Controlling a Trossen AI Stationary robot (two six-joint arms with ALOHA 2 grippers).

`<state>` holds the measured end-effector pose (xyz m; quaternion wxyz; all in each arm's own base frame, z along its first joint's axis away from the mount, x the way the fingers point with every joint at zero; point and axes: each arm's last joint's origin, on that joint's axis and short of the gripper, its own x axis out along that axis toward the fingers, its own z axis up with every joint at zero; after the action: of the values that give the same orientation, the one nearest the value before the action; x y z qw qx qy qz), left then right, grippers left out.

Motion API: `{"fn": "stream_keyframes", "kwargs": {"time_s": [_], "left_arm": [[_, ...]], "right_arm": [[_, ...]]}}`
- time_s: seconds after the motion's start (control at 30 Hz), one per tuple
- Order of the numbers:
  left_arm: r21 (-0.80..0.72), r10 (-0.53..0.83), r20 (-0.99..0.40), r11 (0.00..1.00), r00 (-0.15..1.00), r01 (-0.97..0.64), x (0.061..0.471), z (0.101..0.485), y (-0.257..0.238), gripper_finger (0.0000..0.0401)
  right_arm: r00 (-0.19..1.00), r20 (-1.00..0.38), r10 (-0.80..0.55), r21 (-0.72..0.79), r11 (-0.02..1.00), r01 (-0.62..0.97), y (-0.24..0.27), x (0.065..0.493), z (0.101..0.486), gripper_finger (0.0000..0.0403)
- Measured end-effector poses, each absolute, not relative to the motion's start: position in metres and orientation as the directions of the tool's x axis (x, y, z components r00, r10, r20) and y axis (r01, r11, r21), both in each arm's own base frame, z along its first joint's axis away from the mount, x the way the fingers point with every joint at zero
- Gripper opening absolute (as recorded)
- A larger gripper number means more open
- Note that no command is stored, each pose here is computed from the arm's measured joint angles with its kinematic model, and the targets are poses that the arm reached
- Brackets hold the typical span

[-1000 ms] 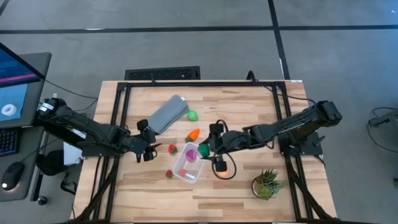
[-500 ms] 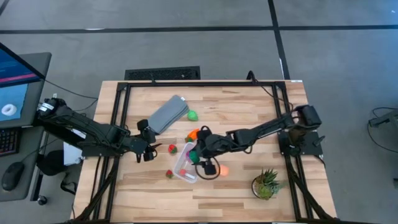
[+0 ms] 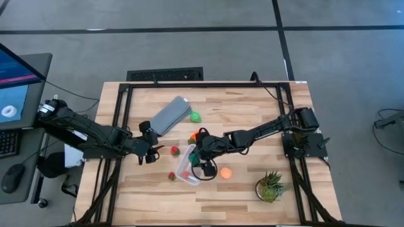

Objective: Pick and placing Produce into tupperware
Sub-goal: Put the green bell pepper into the transparent bin

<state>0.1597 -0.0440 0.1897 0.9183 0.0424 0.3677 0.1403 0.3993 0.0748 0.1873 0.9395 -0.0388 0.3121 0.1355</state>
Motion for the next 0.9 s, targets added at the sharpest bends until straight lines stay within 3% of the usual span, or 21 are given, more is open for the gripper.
{"fn": "stream_keyframes", "kwargs": {"time_s": [0.9], "left_arm": [[0.180,0.289,-0.663,0.957,0.691,-0.227,0.1598,0.1897,-0.0440,0.0210]], "right_arm": [[0.734,-0.638,0.232,0.059,0.965,-0.254,0.0678,0.3971,0.1832,0.0287]]}}
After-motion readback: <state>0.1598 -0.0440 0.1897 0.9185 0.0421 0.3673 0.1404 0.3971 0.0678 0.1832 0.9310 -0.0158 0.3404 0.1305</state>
